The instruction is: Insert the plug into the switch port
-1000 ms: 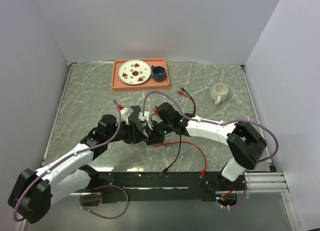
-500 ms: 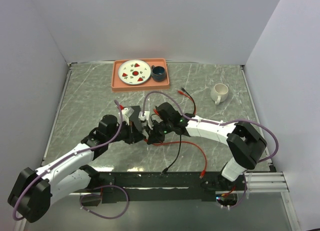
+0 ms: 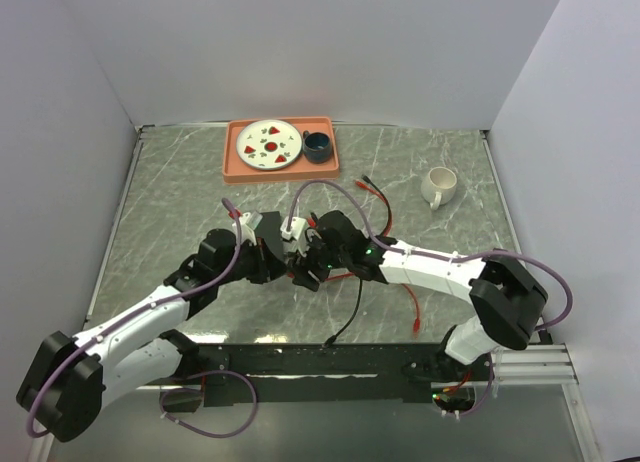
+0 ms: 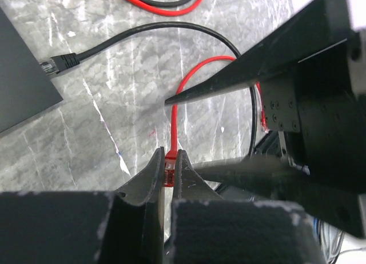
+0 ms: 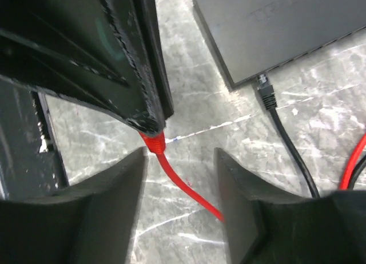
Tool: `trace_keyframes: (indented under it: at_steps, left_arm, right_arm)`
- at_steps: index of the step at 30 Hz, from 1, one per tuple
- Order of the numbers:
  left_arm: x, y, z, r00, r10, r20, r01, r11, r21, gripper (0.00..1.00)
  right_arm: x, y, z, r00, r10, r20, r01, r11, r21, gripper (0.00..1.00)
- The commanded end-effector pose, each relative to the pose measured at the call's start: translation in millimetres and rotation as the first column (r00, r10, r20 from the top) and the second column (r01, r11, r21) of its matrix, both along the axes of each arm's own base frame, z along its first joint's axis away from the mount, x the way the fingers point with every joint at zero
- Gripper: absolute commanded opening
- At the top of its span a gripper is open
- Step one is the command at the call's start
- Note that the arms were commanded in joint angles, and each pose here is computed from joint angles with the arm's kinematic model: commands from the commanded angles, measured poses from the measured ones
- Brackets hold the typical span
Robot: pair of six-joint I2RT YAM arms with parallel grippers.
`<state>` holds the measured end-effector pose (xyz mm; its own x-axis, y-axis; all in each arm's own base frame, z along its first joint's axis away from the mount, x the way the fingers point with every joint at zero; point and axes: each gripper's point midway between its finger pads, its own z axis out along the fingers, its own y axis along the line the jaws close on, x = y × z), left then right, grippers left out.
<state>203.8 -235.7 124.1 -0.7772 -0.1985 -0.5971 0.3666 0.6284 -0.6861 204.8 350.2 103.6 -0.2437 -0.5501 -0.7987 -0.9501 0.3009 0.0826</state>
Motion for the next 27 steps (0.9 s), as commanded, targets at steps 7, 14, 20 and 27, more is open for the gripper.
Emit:
trace_keyframes:
  at_steps: [7,14,20,27]
  left_arm:
    - [20.8,-9.0,23.0,0.998,0.063,0.015,-0.062,0.997,-0.053,0.01]
    - [22.9,-11.8,32.4,0.998,0.056,0.025,-0.054,0.996,-0.064,0.01]
    - [21.9,-13.4,29.8,0.999,0.049,0.016,-0.048,0.996,-0.071,0.01]
    - [23.4,-12.6,29.8,0.998,0.056,0.017,-0.055,0.996,-0.064,0.01]
  right_arm:
    - [9.8,9.9,27.7,0.986,-0.073,0.149,0.062,0.995,0.078,0.75]
    - [13.0,18.2,23.8,0.984,-0.091,0.154,0.081,0.994,0.070,0.56]
    - [14.2,20.7,24.5,0.983,-0.090,0.161,0.080,0.994,0.072,0.37]
    - [16.5,19.8,22.1,0.982,-0.102,0.161,0.092,0.994,0.066,0.00]
